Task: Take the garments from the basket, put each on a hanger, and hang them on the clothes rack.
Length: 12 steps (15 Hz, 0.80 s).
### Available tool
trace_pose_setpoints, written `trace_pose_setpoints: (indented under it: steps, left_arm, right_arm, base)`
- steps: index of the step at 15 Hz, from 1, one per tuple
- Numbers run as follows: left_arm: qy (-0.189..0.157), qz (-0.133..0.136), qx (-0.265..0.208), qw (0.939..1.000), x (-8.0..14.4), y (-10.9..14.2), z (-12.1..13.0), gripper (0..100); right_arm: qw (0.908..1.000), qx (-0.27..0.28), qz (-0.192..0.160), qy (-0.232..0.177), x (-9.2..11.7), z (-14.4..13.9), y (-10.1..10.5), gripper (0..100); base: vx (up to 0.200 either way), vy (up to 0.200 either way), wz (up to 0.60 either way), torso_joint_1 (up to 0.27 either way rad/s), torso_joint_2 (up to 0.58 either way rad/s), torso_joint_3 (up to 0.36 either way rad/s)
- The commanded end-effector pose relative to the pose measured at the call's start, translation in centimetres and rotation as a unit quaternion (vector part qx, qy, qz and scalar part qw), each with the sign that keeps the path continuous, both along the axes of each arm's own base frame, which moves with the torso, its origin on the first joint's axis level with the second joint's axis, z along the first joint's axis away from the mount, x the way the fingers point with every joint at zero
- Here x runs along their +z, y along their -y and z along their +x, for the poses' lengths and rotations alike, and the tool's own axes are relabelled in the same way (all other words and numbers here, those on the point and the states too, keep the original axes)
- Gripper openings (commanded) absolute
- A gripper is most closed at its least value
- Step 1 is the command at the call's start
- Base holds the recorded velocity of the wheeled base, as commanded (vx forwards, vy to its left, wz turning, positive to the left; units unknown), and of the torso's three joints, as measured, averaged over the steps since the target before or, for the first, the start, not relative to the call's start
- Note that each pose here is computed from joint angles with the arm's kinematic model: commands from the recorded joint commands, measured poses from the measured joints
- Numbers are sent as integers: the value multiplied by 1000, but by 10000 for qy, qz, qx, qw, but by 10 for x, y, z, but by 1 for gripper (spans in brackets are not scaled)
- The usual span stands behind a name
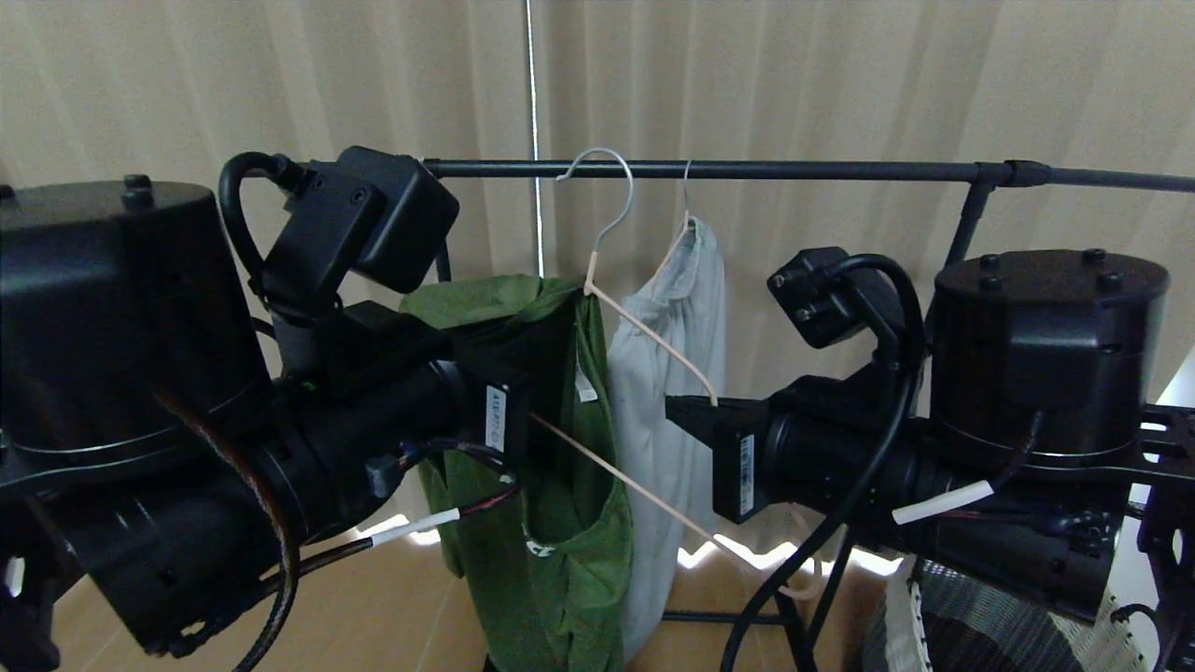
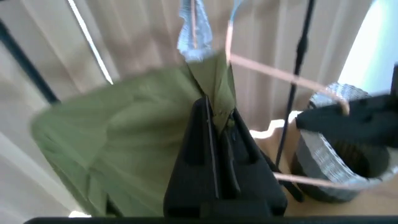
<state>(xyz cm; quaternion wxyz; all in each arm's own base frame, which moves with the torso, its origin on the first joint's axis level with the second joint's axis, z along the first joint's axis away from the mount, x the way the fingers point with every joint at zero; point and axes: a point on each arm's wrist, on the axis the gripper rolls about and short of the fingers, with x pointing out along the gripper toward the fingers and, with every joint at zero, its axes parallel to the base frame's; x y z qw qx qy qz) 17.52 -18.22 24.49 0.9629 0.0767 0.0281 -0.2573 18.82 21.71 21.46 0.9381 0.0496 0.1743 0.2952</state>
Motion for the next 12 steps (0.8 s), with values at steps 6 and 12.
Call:
trace_pose_setpoints:
  steps: [6, 12]
  left_arm:
    - [-81, 109, -269, 9995, -10, -12, -11, 100]
    - [99, 499, -154, 9986, -18, -62, -7, 100]
  right_arm:
    - [9996, -65, 160, 228, 16, -8, 17, 0]
    - [9991, -110, 101, 409, 17, -18, 71, 0]
  base:
    - [0, 0, 0, 0, 0, 0]
    - [0, 0, 0, 0, 0, 0]
